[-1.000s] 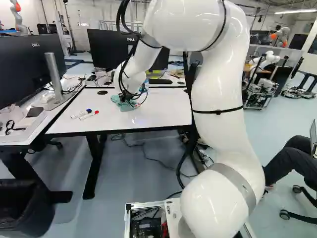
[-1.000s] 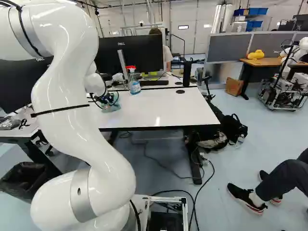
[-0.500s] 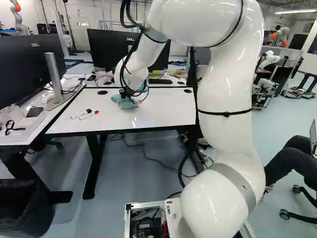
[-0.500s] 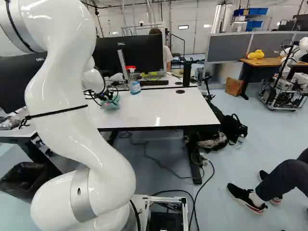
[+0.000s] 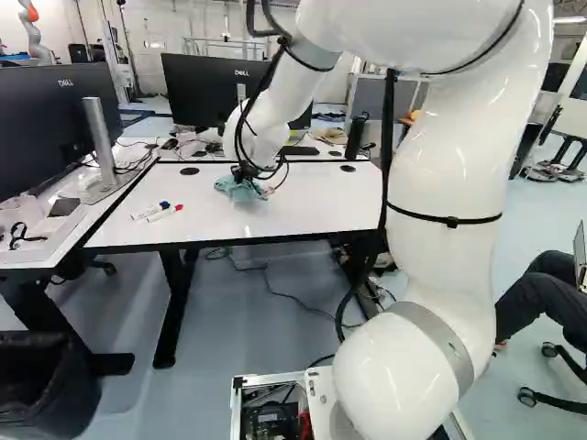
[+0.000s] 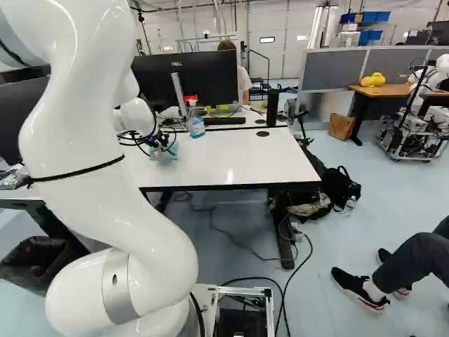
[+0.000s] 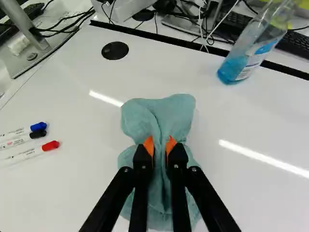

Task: Clean the table with the green towel

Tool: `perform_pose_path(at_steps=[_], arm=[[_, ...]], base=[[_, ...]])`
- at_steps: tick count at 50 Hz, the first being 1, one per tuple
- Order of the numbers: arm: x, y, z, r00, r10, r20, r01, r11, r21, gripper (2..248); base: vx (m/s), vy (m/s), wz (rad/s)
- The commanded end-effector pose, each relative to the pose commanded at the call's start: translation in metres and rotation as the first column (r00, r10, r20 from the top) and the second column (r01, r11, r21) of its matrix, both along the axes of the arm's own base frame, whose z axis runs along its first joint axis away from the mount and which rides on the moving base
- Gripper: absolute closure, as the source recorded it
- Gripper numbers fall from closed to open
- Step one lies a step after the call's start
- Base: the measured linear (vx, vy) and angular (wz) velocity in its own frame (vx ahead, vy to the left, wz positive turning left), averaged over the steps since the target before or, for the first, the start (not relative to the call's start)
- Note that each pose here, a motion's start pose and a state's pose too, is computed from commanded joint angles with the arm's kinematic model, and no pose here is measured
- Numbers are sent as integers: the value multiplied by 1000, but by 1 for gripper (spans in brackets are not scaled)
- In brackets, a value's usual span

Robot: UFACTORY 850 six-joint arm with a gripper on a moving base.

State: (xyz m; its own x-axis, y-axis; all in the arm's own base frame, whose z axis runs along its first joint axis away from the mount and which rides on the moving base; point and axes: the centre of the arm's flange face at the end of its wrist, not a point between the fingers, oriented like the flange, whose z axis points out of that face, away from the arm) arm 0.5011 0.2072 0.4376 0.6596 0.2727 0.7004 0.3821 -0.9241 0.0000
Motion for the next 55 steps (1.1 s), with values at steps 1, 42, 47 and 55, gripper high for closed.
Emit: perform_pose_path(at_steps=[1,42,47,55], arm=[[-1,-2,0,1000,-2,-1,2,1000,0,202],[-52,-69,1,995,-94,-20,94,996,-8,202],[-55,-76,1,994,-105,-21,105,994,-9,202],[-55,-76,1,994,-105,-21,105,994,-9,202]], base=[[0,0,0],[0,0,0],[0,0,0],[0,0,0]])
